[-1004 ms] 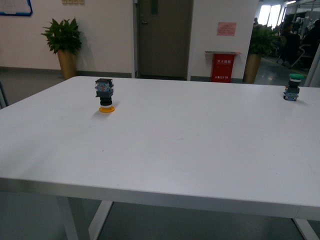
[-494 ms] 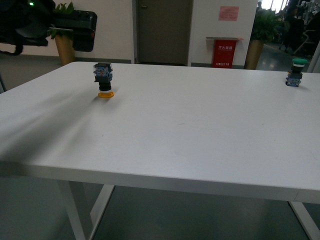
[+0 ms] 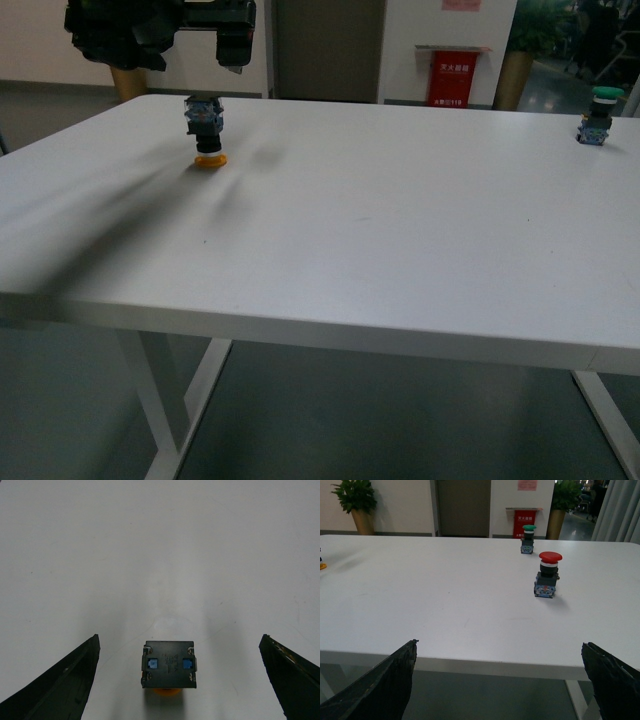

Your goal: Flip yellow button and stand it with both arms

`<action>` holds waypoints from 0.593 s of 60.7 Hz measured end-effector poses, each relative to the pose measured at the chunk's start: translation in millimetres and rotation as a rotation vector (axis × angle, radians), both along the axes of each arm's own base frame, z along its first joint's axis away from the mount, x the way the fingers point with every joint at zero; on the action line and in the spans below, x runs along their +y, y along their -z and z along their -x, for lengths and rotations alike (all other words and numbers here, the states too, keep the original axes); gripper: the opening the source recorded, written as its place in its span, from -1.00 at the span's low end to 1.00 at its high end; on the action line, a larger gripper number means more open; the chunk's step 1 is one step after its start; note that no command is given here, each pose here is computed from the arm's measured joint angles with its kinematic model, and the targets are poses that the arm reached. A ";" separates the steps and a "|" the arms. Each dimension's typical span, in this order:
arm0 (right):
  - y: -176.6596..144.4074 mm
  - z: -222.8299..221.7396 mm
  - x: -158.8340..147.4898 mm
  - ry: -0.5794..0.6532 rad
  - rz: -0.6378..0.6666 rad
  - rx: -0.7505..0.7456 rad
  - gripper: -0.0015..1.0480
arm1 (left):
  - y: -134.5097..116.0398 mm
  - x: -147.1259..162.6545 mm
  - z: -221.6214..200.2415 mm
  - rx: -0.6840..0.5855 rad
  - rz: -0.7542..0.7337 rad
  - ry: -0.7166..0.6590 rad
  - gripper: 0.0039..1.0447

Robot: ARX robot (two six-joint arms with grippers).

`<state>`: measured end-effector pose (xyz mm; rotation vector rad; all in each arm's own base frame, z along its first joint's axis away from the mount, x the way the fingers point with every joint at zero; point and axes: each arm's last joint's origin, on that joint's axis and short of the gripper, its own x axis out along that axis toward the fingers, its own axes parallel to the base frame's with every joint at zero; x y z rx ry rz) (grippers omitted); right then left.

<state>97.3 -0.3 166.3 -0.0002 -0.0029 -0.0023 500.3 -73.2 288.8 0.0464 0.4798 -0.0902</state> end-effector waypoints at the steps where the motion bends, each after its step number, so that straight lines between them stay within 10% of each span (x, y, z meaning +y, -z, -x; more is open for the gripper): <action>1: 0.0 0.0 0.0 0.000 0.000 0.000 0.87 | 0.4 -0.4 -0.3 0.000 -0.001 0.000 0.89; 36: 0.0 0.0 0.0 0.000 0.000 0.000 0.87 | 18.8 1.1 -7.8 0.013 -0.013 -0.030 0.89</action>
